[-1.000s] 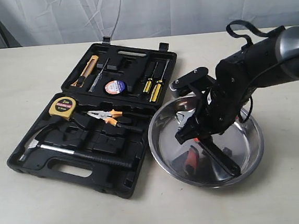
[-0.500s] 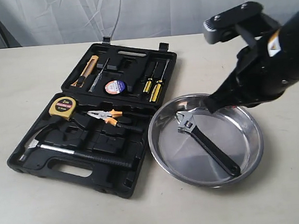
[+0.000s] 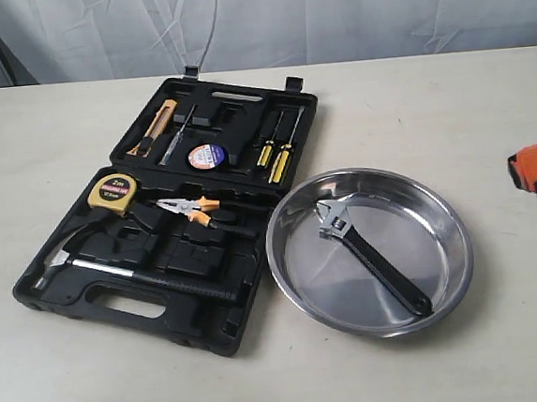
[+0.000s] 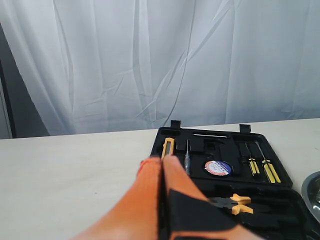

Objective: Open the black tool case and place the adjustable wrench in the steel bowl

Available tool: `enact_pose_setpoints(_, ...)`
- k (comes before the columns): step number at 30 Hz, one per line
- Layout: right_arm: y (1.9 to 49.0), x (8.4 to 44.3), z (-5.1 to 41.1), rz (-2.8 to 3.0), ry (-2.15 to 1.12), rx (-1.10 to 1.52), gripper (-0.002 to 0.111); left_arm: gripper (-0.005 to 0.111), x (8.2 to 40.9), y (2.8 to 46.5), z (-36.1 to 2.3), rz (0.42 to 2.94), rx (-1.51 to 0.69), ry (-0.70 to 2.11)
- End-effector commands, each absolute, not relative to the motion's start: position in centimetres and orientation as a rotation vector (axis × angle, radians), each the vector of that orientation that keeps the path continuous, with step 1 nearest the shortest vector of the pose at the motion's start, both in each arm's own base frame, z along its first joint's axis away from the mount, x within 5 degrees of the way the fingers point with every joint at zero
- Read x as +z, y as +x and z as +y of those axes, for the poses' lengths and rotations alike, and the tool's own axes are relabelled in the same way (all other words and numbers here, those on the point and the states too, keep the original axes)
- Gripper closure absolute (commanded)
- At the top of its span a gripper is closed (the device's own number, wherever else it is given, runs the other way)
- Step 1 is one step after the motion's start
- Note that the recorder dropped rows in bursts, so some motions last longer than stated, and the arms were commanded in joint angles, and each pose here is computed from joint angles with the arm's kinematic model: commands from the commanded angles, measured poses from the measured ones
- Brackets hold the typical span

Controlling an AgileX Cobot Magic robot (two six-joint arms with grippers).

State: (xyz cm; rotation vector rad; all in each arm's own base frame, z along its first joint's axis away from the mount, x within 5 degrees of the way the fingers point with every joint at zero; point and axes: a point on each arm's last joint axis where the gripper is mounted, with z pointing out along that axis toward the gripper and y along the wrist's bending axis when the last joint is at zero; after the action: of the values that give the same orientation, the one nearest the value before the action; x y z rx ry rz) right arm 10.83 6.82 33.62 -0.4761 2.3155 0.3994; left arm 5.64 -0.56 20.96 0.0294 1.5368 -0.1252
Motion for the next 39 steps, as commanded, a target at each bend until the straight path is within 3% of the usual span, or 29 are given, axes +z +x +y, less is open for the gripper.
enact_pose_setpoints(1, 9.7, 34.1, 6.1, 2.264, -0.468, 0.406, 0.108, 0.107, 20.8, 5.6, -0.6, 1.536, -0.126, 0.038)
enact_pose_setpoints(10, 8.8, 33.5, 4.6, 1.906, -0.365, 0.387, 0.108, 0.107, 20.8, 5.6, -0.6, 1.536, -0.126, 0.038)
enact_pose_setpoints(22, 6.3, 20.0, 1.4, 1.687, 0.069, 0.384, 0.108, 0.107, 20.8, 5.6, -0.6, 1.536, -0.126, 0.038)
enact_pose_setpoints(39, 5.6, 20.0, 1.0, 1.634, 0.143, 0.368, 0.108, 0.107, 20.8, 5.6, -0.6, 1.536, -0.126, 0.038)
